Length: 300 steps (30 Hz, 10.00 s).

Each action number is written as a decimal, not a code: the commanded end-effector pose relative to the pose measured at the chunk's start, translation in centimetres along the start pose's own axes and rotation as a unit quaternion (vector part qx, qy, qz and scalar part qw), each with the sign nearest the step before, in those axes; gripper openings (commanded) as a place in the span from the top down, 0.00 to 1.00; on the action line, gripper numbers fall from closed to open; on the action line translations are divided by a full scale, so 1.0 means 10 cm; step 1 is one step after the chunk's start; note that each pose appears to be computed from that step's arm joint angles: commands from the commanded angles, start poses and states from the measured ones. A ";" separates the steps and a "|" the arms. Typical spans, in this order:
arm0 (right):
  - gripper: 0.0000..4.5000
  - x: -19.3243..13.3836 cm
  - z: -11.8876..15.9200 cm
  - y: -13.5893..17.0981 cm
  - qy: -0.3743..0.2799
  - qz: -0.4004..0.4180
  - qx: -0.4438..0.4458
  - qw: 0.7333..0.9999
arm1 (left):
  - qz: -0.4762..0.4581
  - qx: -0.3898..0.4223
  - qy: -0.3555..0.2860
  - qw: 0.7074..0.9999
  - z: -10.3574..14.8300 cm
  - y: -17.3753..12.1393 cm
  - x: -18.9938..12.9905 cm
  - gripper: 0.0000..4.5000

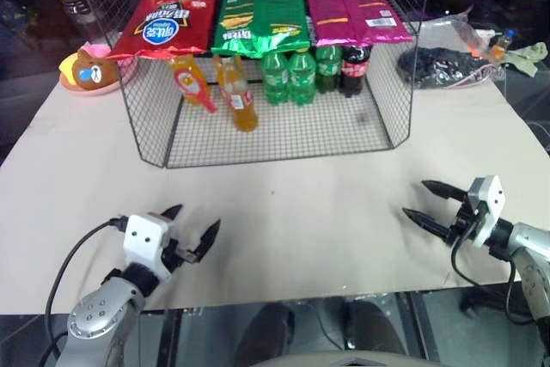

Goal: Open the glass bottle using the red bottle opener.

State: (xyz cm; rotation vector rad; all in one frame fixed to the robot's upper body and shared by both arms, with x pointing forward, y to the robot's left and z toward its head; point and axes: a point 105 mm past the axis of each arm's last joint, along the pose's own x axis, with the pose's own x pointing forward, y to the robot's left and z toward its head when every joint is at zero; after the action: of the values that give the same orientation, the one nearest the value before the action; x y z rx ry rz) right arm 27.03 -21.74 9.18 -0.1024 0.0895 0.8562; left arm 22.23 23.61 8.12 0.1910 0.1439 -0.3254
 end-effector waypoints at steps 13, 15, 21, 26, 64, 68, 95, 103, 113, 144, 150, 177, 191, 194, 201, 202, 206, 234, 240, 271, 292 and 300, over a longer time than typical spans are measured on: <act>0.01 0.04 0.17 -0.02 -0.012 0.008 -0.032 0.999 | -0.001 -0.001 -0.029 1.000 0.04 0.05 0.02 0.00; 0.01 0.04 0.17 -0.01 -0.014 0.009 -0.032 0.999 | -0.003 -0.001 -0.029 1.000 0.04 0.05 0.02 0.00; 0.01 0.08 0.19 0.02 -0.019 0.010 -0.032 0.999 | 0.010 -0.013 -0.043 0.999 0.12 0.14 0.06 0.00; 0.01 0.22 0.31 0.16 -0.045 0.036 -0.035 0.998 | 0.018 0.004 -0.062 0.998 0.25 0.21 0.19 0.00; 0.00 1.02 1.29 0.95 -0.229 0.090 -0.038 0.968 | 0.093 -0.065 -0.278 0.954 1.51 0.95 1.72 0.33; 0.00 1.03 1.28 0.95 -0.231 0.087 -0.039 0.968 | 0.094 -0.062 -0.289 0.951 1.50 0.98 1.64 0.64; 0.00 1.12 1.28 0.93 -0.237 0.092 -0.038 0.966 | -0.068 -0.207 -0.291 0.932 1.52 0.61 1.42 0.99; 0.00 1.20 1.17 1.01 -0.189 0.119 0.012 0.975 | -0.264 -0.285 -0.230 0.893 1.47 0.01 1.31 0.99; 0.00 1.37 1.02 1.17 -0.046 0.236 0.129 0.962 | -0.478 -0.300 -0.085 0.821 1.34 -0.80 1.13 0.99; 0.99 1.44 0.95 1.35 0.046 0.302 0.230 0.924 | -0.504 -0.280 -0.042 0.816 1.15 -1.02 1.15 1.00; 0.99 1.47 0.94 1.26 0.030 0.266 0.244 0.932 | -0.473 -0.267 -0.089 0.835 1.23 -0.94 1.24 1.00; 1.00 0.97 0.74 0.20 -0.023 0.009 0.237 0.971 | 0.000 -0.023 -0.246 0.969 1.27 0.21 1.32 0.01; 1.00 1.07 0.99 0.38 -0.111 -0.002 0.124 0.986 | 0.052 0.017 -0.252 0.966 1.40 0.50 1.85 0.01; 1.00 1.08 1.00 0.40 -0.116 -0.006 0.120 0.986 | 0.058 0.011 -0.245 0.968 1.40 0.55 1.92 0.01; 1.00 1.04 0.98 0.36 -0.117 -0.027 0.113 0.986 | 0.042 -0.003 -0.226 0.973 1.39 0.51 2.07 0.01; 1.00 1.04 0.98 0.36 -0.117 -0.028 0.113 0.986 | 0.041 -0.007 -0.226 0.973 1.39 0.50 2.08 0.01; 1.00 1.05 0.96 0.37 -0.117 -0.032 0.111 0.986 | 0.042 -0.013 -0.223 0.974 1.38 0.51 2.09 0.21; 1.00 0.98 1.01 0.14 -0.119 -0.065 0.079 0.988 | -0.300 -0.008 -0.233 0.925 1.36 -0.73 1.12 0.39; 1.00 0.99 1.02 0.12 -0.122 -0.067 0.076 0.987 | -0.301 0.009 -0.226 0.926 1.25 -0.85 1.09 0.39; 1.00 1.26 1.23 0.52 -0.162 -0.075 -0.192 0.965 | -0.246 0.021 -0.260 0.933 1.25 -0.93 1.02 0.01; 1.00 1.35 1.16 0.75 -0.191 -0.098 -0.487 0.847 | -0.260 0.008 -0.256 0.931 1.23 -1.03 1.02 0.01; 1.00 1.34 1.18 0.69 -0.195 -0.121 -0.484 0.844 | -0.255 0.003 -0.271 0.928 1.32 -1.01 1.02 0.01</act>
State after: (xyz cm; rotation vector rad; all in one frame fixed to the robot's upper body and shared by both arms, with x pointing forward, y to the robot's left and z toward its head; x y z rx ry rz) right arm 31.09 -5.53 17.54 -0.8815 -0.6950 0.6121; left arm 30.43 8.75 15.51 0.0609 -0.2818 -0.8726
